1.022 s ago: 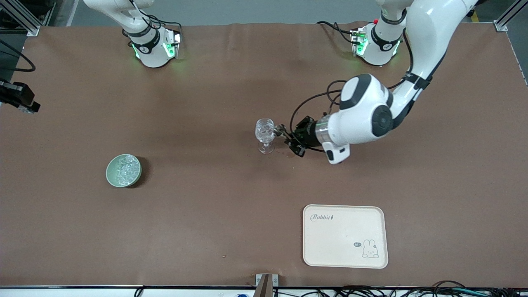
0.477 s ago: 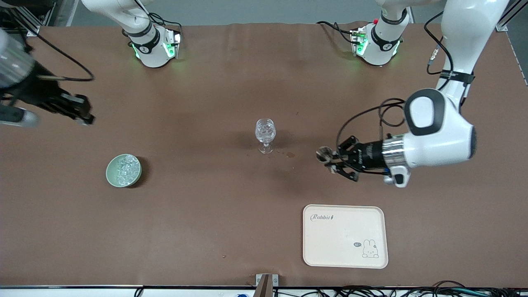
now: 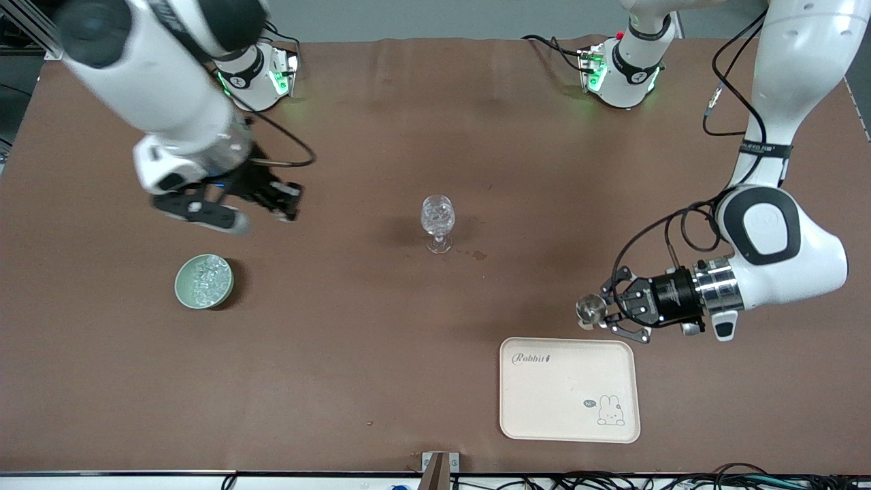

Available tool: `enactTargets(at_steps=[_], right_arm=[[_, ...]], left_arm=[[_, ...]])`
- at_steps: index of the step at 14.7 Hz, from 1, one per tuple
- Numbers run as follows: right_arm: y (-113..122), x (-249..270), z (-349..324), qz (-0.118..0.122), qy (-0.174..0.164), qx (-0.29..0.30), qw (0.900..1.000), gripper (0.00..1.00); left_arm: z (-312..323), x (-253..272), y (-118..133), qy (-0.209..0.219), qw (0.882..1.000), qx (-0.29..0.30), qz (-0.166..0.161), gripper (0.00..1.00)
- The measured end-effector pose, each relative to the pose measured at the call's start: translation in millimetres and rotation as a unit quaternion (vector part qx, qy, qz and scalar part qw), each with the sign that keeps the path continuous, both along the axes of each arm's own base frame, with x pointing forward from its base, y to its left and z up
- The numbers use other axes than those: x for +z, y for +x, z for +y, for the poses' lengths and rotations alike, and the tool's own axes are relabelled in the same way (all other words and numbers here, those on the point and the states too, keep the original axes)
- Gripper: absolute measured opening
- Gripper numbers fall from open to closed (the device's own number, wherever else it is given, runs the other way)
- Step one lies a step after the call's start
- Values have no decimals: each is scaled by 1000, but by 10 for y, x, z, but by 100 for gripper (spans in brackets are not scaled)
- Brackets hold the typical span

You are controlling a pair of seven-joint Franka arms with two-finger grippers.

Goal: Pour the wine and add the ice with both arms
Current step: 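Move the jigger toward the tray while the right gripper brings ice over the glass, then drop the ice into the glass while the left gripper lowers the jigger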

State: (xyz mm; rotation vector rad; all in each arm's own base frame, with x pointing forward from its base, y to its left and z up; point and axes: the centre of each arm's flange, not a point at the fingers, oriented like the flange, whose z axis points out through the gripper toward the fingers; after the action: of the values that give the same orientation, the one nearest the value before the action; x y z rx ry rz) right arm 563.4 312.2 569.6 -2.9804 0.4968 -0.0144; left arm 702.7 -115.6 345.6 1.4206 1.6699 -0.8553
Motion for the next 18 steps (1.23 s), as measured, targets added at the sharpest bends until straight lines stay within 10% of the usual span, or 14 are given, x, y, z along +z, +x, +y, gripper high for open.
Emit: enactTargets(at_steps=[10,18], right_arm=[[-489,-1206,1574,25,-9,12,1000,28],[-796,-1500,1962,39,-24,22,999,28]], left_arm=[[702,-1088,312,-93,989,95,-65,21],[457,-1918,443,-66,986,132,-83,21]])
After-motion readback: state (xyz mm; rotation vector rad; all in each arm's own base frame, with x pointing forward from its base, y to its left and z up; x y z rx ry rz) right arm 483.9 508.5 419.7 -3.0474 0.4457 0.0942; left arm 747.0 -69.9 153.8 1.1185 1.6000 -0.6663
